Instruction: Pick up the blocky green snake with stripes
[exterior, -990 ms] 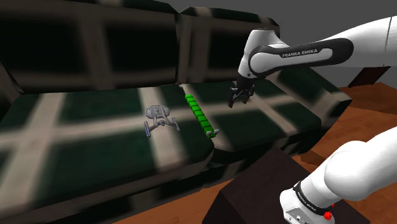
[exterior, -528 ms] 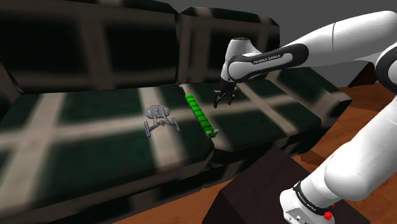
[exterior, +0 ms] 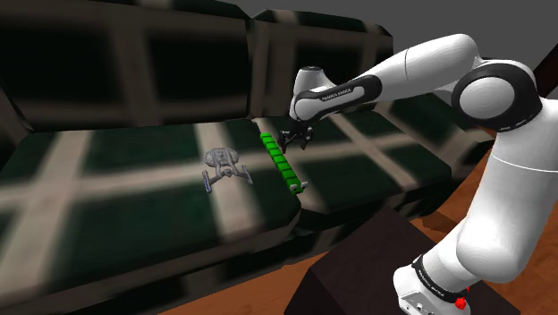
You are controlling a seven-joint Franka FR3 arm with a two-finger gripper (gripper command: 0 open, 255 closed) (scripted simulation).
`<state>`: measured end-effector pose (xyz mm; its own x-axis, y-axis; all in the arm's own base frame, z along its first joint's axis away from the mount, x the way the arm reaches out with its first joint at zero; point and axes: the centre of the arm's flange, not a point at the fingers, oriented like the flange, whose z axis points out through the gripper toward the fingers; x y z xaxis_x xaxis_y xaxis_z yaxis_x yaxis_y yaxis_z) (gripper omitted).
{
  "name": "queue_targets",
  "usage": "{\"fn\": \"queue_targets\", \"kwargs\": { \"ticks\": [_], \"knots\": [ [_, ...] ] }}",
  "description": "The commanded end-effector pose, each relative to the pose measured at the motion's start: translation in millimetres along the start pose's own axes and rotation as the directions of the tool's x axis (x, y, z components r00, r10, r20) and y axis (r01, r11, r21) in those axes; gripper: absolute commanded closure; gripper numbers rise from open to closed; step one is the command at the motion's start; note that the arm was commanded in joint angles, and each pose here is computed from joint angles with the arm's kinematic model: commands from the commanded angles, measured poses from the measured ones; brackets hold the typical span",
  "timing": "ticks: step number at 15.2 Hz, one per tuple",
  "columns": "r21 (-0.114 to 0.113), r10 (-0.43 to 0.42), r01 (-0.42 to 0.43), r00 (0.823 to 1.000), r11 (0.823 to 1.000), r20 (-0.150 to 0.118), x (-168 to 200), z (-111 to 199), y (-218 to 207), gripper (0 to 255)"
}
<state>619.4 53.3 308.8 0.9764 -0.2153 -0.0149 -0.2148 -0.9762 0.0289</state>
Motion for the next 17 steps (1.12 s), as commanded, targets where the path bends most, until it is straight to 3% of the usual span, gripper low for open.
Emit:
{"fn": "queue_targets", "kwargs": {
  "ticks": [1,6,15,16,17],
  "knots": [
    [-0.001,0.012,-0.012,1.000,1.000,-0.005,20,14,-7,0],
    [-0.004,0.038,-0.038,0.999,0.999,-0.013,64,48,-21,0],
    [-0.004,0.038,-0.038,0.999,0.999,-0.013,65,88,-22,0],
    [-0.004,0.038,-0.038,0.999,0.999,-0.013,64,87,-22,255],
    [-0.004,0.038,-0.038,0.999,0.999,-0.013,65,87,-22,255]
  ]
}}
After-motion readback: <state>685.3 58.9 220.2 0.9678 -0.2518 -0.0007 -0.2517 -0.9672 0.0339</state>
